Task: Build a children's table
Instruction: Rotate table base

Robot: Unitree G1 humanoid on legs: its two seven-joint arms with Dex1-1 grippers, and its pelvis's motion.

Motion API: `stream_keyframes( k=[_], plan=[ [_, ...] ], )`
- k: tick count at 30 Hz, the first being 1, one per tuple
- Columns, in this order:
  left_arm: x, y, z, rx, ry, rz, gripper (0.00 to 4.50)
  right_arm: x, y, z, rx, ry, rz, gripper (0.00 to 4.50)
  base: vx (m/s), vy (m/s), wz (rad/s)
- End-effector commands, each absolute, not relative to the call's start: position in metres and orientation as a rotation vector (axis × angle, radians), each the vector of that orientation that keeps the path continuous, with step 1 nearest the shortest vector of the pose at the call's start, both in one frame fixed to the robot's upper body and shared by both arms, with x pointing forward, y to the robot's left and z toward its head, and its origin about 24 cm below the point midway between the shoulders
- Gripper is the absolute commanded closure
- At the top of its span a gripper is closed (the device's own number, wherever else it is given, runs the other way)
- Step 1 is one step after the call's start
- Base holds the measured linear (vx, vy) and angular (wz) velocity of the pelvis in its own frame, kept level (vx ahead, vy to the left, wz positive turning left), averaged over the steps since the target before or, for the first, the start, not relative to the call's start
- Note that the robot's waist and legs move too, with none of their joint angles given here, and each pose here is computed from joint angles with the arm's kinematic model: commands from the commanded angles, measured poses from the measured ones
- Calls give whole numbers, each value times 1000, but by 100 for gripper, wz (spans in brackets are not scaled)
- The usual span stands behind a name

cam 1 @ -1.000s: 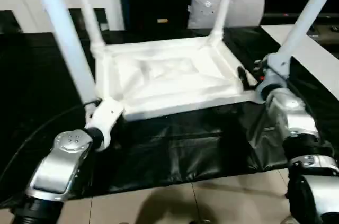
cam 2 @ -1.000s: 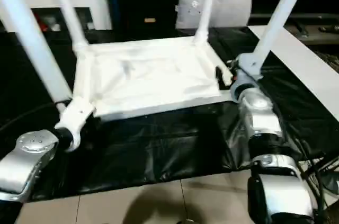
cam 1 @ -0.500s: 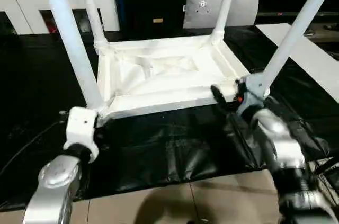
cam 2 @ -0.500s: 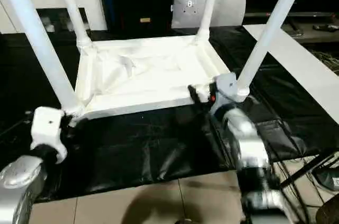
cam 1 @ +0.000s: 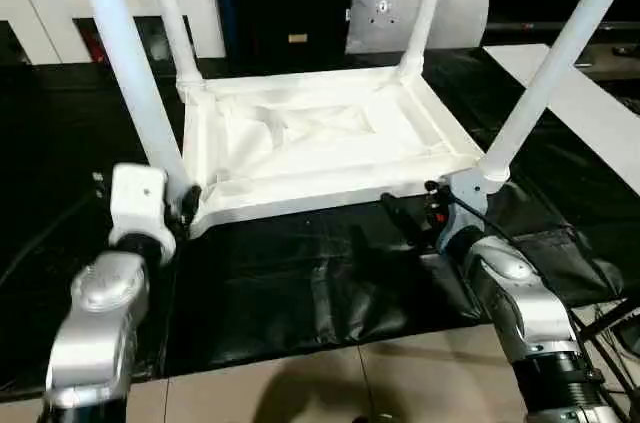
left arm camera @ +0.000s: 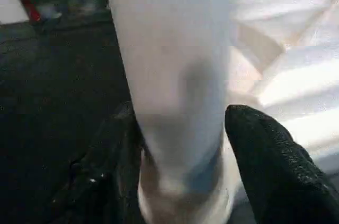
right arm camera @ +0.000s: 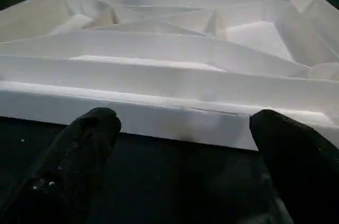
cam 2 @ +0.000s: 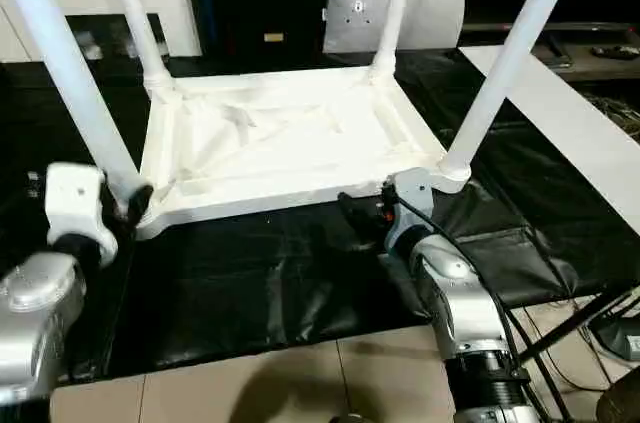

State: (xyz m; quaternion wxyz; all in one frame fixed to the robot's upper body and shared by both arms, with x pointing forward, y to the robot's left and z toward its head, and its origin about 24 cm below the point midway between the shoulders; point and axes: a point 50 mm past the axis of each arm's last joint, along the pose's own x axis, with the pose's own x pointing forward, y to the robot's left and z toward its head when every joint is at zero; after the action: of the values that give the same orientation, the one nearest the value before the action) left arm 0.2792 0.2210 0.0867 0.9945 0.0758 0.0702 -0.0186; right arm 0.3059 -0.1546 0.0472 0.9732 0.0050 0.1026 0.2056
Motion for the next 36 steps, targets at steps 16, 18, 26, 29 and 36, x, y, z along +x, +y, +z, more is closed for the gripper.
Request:
stream_keyframes(
  k=[16, 18, 26, 29, 36],
  plan=[
    [289, 192, 119, -120, 123, -858, 44, 334, -157, 28, -46, 406, 291, 0, 0, 0, 0],
    [275, 181, 119, -179, 159, -1006, 44, 339, -154, 29, -66, 389, 295, 0, 0, 0, 0],
    [246, 142, 107, -237, 257, -1241, 44, 349, -124, 36, -102, 345, 415, 0, 0, 0, 0],
    [245, 126, 107, -237, 234, -1261, 44, 350, -108, 38, -116, 327, 475, 0, 0, 0, 0],
    [245, 100, 111, -248, 198, -1319, 44, 346, -82, 37, -108, 310, 575, 0, 0, 0, 0]
  ],
)
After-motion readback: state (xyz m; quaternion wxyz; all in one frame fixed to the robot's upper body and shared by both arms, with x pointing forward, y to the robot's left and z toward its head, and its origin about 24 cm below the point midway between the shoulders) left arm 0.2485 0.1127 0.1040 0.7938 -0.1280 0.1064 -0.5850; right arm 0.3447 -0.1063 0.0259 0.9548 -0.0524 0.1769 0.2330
